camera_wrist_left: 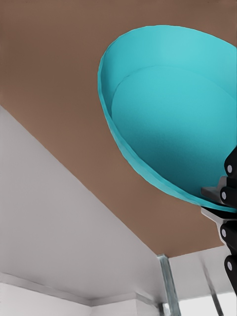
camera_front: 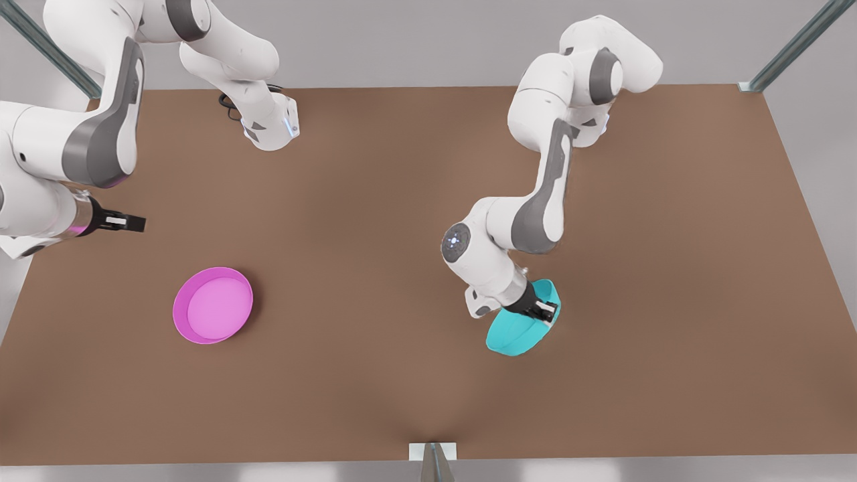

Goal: Flip the blue plate over with the left arm, and stack the pink plate on top of the blue plate with the right arm

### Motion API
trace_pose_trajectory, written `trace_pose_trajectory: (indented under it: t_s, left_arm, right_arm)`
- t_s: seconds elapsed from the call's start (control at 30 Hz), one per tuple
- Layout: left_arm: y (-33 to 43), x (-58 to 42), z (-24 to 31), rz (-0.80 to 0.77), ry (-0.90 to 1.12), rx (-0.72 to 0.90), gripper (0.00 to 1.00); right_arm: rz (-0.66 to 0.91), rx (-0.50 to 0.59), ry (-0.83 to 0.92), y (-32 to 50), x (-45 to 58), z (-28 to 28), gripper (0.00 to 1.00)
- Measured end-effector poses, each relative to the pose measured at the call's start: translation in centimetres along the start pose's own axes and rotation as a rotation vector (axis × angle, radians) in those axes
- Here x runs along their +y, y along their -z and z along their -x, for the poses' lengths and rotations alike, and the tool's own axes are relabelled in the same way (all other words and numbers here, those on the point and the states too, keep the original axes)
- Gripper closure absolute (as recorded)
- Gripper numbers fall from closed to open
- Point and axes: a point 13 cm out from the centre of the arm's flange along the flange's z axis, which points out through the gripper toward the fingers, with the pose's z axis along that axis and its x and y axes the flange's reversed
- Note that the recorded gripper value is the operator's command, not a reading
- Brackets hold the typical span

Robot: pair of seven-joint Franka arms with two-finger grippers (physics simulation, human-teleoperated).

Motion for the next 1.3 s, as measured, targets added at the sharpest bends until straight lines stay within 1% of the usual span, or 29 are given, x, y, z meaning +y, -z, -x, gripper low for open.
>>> trace_pose_trajectory:
  t_s: [0.1, 0.17, 0.3, 0.5, 0.67, 0.8, 1.07, 1.3]
  left_arm:
    - [1.9, -5.0, -0.3, 0.1, 0.031, -0.032, 0.79]
    - [2.1, -7.4, -1.0, 0.217, 0.05, -0.051, 0.79]
    - [5.3, -7.2, -0.1, 0.421, 0.159, -0.185, 0.79]
    - [7.5, -12.1, 0.5, 0.531, 0.301, -0.383, 0.79]
    - [7.8, -15.7, 0.7, 0.565, 0.448, -0.533, 0.79]
    - [7.0, -19.0, 0.4, 0.555, 0.553, -0.623, 0.79]
    - [5.8, -20.5, -0.1, 0.509, 0.759, -0.713, 0.79]
    - [4.2, -21.8, -0.4, 0.476, 0.874, -0.757, 0.79]
  right_arm:
    - [0.0, 0.008, 0.002, -0.4, 0.1, 0.3, 0.0]
    - [0.001, 0.012, 0.003, -0.6, 0.1, 0.5, 0.0]
    - [0.005, 0.022, -0.001, -1.2, -0.2, 0.8, 0.0]
    - [0.014, 0.033, -0.008, -1.8, -0.6, 1.0, 0.0]
    - [0.018, 0.045, -0.008, -2.4, -0.5, 1.4, 0.0]
    - [0.022, 0.053, -0.012, -2.8, -0.7, 1.6, 0.0]
    - [0.03, 0.061, -0.026, -3.3, -1.5, 1.8, 0.0]
    - [0.031, 0.062, -0.026, -3.4, -1.6, 1.8, 0.0]
